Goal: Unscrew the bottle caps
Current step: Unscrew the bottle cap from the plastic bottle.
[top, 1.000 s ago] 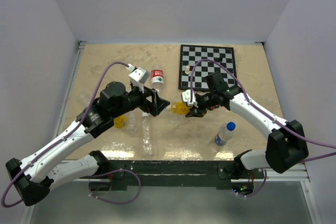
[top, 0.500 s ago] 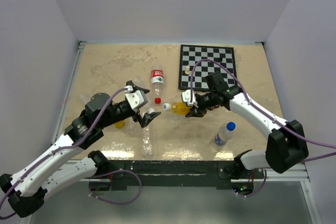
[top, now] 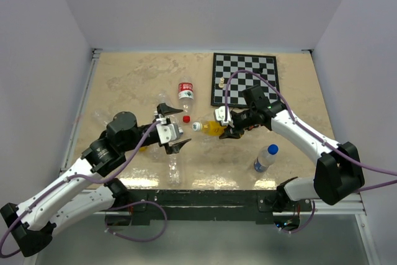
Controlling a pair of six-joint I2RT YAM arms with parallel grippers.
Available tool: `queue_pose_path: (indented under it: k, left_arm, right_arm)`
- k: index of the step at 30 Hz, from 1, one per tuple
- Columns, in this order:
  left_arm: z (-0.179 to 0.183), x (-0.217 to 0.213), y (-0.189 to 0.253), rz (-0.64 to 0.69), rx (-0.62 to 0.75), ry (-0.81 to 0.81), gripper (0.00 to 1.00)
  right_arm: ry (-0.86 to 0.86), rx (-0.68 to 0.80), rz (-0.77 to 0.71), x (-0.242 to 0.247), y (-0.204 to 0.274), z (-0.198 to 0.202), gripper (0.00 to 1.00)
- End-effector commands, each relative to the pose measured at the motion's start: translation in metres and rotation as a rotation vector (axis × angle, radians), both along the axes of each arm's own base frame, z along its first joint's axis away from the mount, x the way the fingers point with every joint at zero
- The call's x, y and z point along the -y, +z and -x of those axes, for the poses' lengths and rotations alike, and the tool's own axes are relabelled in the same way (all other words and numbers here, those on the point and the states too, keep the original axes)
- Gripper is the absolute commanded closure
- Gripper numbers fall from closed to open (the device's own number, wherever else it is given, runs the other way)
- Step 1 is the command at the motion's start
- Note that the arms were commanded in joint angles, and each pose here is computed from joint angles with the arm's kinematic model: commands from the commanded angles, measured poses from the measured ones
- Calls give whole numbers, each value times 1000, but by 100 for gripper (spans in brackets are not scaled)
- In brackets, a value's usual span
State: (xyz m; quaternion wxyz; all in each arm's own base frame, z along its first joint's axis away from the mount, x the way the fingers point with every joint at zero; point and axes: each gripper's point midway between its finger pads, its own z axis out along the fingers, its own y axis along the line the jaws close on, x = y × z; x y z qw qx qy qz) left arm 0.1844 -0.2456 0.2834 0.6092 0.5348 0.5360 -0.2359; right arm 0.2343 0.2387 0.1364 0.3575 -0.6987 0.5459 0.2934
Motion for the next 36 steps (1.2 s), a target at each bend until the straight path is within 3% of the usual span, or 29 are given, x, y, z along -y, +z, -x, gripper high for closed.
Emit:
queue_pose_path:
  k: [1,12,26,36]
  left_arm:
    - [2,7,14,16,113,-61,0]
    - [-7,17,-6,-51,142,-99,1]
    - [-9,43,-15,-53,53,-188,30]
    - [-13,46,-5,2,67,-168,39]
  right_arm:
    - [28,19,-29,-6,10,0,100]
    - [32,18,-24,-6,9,1,100]
    - [35,21,-26,-6,11,2,100]
    - [36,20,-26,-7,10,2,100]
